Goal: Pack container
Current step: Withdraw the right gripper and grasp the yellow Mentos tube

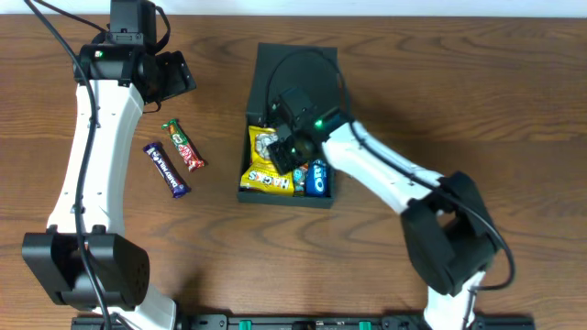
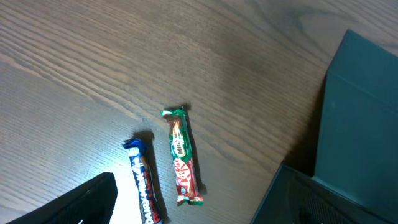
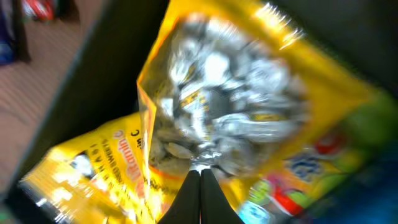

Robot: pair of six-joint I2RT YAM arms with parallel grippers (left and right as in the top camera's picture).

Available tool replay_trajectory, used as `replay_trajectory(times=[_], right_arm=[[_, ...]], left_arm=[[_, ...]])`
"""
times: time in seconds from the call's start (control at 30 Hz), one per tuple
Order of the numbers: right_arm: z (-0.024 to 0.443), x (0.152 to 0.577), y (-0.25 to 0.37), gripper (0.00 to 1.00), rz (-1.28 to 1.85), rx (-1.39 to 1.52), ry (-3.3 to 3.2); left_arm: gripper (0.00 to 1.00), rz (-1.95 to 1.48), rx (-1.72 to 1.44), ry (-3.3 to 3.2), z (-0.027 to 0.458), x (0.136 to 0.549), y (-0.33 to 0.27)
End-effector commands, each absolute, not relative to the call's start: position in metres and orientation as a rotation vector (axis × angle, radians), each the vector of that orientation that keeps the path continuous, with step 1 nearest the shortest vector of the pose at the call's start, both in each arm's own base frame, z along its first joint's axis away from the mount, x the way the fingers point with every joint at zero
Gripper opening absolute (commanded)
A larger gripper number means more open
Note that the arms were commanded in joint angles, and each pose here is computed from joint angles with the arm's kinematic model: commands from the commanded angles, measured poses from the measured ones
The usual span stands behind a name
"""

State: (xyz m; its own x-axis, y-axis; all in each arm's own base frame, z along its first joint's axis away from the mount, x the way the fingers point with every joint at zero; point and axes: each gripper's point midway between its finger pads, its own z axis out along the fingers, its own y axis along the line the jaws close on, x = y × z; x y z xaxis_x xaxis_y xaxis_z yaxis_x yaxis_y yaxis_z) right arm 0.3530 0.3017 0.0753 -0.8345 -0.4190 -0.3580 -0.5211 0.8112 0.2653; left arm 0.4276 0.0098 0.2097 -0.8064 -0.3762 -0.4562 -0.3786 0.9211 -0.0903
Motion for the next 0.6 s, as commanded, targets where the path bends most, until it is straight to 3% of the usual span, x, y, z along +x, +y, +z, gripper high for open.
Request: replay_trajectory(times=[0.0,0.13,0.27,0.33,0.47,0.57], right_arm=[[0.167,0.397,0.271,0.01,0.476,-0.590,2.501],[0.181,0.417,0.191,0.01,0.359,-0.193,2.577],[0.144,0.387,0.121,0.02,0.294,0.428,2.817],[0.127,0.365,0.100,0.40,0.239,0.690,2.884],[0.099,0.331,0.078,0.95,0.145,1.083,2.920],[0.078,0.310,0.070,0.99,0.076,1.271,2.917]], left_arm=[[0.89,0.009,-0.540,2.605,0.211,0.425,0.011],[0.88,0.029,-0.478,2.624,0.209,0.424,0.012],[0.88,0.030,-0.478,2.627,0.209,0.423,0.012],[0.88,0.029,-0.478,2.625,0.209,0.424,0.012],[0.89,0.028,-0.477,2.618,0.210,0.425,0.012],[0.89,0.028,-0.476,2.618,0.210,0.425,0.012]])
